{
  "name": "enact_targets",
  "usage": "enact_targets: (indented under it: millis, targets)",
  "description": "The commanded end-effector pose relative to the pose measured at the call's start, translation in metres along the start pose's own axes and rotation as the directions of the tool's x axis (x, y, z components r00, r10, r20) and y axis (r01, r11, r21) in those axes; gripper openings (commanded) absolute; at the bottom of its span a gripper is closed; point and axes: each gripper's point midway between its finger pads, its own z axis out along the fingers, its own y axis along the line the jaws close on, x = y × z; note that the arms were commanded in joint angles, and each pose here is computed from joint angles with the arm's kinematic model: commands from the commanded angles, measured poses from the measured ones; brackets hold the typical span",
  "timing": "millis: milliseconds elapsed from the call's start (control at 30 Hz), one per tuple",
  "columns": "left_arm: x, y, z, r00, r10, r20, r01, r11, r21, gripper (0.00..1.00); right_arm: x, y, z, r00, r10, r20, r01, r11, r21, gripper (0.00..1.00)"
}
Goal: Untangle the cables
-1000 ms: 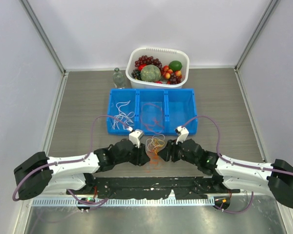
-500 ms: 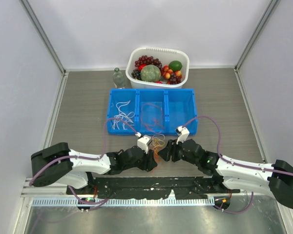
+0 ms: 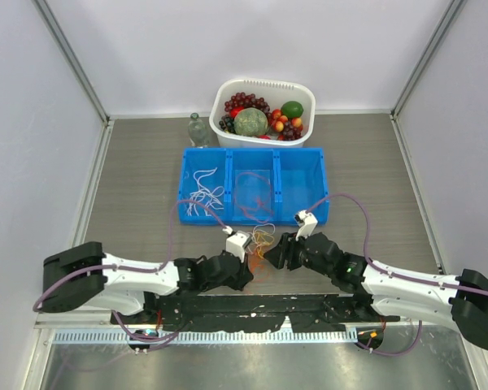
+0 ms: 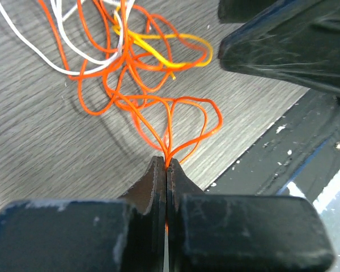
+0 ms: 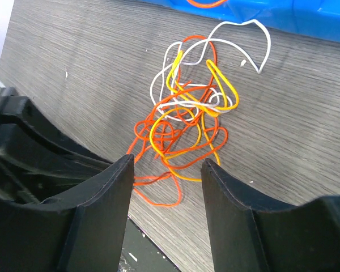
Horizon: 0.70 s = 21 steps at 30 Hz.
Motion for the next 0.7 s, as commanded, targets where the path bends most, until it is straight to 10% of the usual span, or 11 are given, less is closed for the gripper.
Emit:
enact_targets:
  millis: [0,667]
  targets:
    - [-0.021,-0.001,-0.021,0.997,0.009,0.071,-0.008,1.0,-0.016,0.0,-0.005,0.005,0.002,1.0,0.011,0.022,-0.011,1.0,-0.015,0.56]
    - [-0.078,-0.024,-0.074,0.974,-0.001,0.226,-0.016,0.997,0.072,0.0,-0.013,0.042,0.003,0.997,-0.072,-0.004,0.071,0.988,-0.137,0.61]
